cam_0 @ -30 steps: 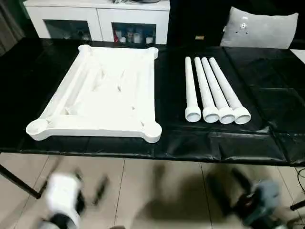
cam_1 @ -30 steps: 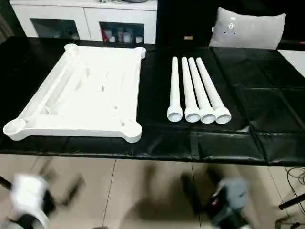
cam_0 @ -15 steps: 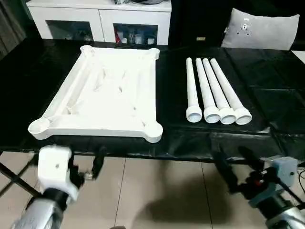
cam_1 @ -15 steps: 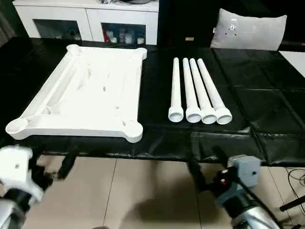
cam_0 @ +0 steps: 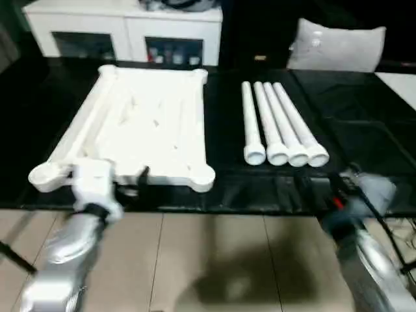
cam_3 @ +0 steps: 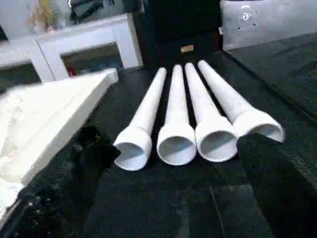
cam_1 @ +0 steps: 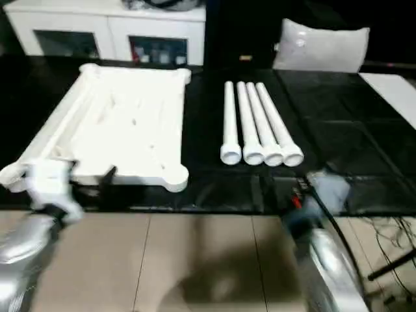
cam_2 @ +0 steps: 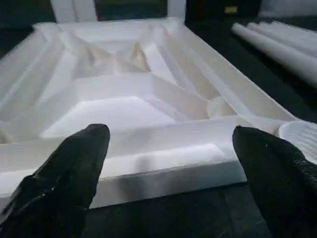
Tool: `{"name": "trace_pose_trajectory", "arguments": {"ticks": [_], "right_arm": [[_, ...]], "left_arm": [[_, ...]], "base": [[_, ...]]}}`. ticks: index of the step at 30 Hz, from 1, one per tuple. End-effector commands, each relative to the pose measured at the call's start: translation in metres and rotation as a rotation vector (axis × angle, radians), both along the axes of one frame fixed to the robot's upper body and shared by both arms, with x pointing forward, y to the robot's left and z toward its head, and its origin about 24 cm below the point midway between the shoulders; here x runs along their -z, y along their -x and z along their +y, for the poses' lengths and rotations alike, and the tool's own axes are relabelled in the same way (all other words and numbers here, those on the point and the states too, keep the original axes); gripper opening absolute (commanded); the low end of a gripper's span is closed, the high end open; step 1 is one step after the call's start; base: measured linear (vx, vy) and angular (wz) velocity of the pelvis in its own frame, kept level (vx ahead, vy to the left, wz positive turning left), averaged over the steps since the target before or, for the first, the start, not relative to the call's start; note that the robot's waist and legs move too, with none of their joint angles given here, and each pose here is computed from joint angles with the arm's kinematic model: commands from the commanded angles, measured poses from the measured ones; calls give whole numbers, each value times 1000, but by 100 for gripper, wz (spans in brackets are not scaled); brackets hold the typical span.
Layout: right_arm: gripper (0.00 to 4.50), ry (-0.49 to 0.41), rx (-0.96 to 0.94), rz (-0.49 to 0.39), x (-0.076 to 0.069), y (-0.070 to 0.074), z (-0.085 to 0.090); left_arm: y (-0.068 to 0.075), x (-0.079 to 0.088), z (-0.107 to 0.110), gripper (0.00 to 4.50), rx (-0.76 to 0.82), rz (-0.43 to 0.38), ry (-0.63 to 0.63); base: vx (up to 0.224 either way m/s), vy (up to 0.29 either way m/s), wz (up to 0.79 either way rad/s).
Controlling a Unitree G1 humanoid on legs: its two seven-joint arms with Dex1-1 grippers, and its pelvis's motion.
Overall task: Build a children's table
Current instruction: Move to table
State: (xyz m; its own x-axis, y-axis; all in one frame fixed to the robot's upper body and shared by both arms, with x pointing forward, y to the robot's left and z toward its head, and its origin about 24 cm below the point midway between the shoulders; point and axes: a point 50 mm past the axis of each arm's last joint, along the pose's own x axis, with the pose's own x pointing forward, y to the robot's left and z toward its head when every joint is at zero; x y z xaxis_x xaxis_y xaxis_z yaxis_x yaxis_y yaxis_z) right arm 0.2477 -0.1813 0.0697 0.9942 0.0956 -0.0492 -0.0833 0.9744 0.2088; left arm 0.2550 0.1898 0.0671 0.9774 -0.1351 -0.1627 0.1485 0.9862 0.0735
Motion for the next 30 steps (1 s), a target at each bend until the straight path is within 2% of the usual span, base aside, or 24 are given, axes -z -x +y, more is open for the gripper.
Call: {"name": "trace_pose_trajectory", "arguments": {"ticks": [1,3,7,11,14,21,25,30], "right_arm": [[450,40,-13,30,5,-4,5],[450,52,-13,1,4,-11,13],[450,30,-4,-5,2,-13,18],[450,37,-71,-19,-2,-15,30],[450,56,-113,-16,2,-15,36],[450,80,-106,-6,6,-16,34],[450,78,-108,-11,5,-16,32],[450,82,-121,-8,8,-17,36]], "left_arm": [[-3,3,-6,444,6,-2,-8],[-6,1,-12,444,-49,-13,8],[-6,-4,-26,444,-46,-31,54],[-10,-5,-36,444,-6,-64,-1],[-11,-4,-34,444,-32,-67,-15],[-10,-3,-28,444,-38,-62,6],[-5,-1,-39,444,27,-56,-26],[-6,-3,-40,444,40,-63,-50]], "base": [[0,0,0],[0,0,0],[1,21,1],[-6,141,4],[-36,155,10],[-81,58,0],[-48,0,-4],[-31,-29,5]]}}
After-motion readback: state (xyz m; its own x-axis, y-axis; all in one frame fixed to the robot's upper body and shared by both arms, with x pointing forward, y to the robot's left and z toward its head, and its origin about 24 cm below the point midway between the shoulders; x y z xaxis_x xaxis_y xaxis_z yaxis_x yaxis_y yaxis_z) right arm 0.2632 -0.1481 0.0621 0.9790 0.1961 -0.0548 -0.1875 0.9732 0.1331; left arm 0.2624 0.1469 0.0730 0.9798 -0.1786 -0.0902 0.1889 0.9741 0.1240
